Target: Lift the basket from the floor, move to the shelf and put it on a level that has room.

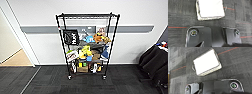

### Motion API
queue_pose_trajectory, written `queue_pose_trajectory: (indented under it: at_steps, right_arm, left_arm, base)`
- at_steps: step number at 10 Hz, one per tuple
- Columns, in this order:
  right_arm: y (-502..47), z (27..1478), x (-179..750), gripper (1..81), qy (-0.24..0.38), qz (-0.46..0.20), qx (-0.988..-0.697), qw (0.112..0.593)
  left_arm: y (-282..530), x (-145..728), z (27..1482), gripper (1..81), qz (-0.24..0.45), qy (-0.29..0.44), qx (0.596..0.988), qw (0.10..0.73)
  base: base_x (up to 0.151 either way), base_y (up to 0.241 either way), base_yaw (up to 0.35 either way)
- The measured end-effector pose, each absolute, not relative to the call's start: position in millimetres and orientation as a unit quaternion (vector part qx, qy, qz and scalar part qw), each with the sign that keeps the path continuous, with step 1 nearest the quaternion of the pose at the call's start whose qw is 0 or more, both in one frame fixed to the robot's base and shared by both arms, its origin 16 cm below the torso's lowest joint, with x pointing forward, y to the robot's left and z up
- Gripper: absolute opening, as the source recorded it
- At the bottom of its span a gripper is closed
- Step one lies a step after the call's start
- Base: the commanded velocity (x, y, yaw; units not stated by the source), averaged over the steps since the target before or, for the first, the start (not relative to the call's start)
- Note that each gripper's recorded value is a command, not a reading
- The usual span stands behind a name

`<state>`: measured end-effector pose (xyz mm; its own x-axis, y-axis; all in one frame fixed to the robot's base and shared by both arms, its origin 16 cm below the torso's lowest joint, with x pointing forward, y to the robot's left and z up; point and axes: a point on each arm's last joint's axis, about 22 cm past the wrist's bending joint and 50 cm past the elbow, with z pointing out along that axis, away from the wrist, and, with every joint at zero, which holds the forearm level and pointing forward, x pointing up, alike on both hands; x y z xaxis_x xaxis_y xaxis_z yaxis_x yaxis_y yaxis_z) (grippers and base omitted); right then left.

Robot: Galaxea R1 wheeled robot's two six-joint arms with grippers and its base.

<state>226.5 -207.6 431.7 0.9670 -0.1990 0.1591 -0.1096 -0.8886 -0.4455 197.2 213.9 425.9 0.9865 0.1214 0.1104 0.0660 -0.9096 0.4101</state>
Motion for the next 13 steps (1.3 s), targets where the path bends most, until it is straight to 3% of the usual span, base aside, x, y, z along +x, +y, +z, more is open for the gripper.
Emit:
queue_pose_trajectory:
  at_steps: [8,13]
  right_arm:
    - [-201,425,330,81.1,0.054,-0.147,-0.962,0.226]
    - [-193,399,345,81.1,0.04,-0.135,-0.964,0.224]
  left_arm:
    - [221,254,408,81.1,0.1,0.057,0.973,0.198]
    - [227,260,389,81.1,0.101,0.072,0.973,0.195]
  base:
    - [0.0,0.0,0.0]
    - [0.0,0.0,0.0]
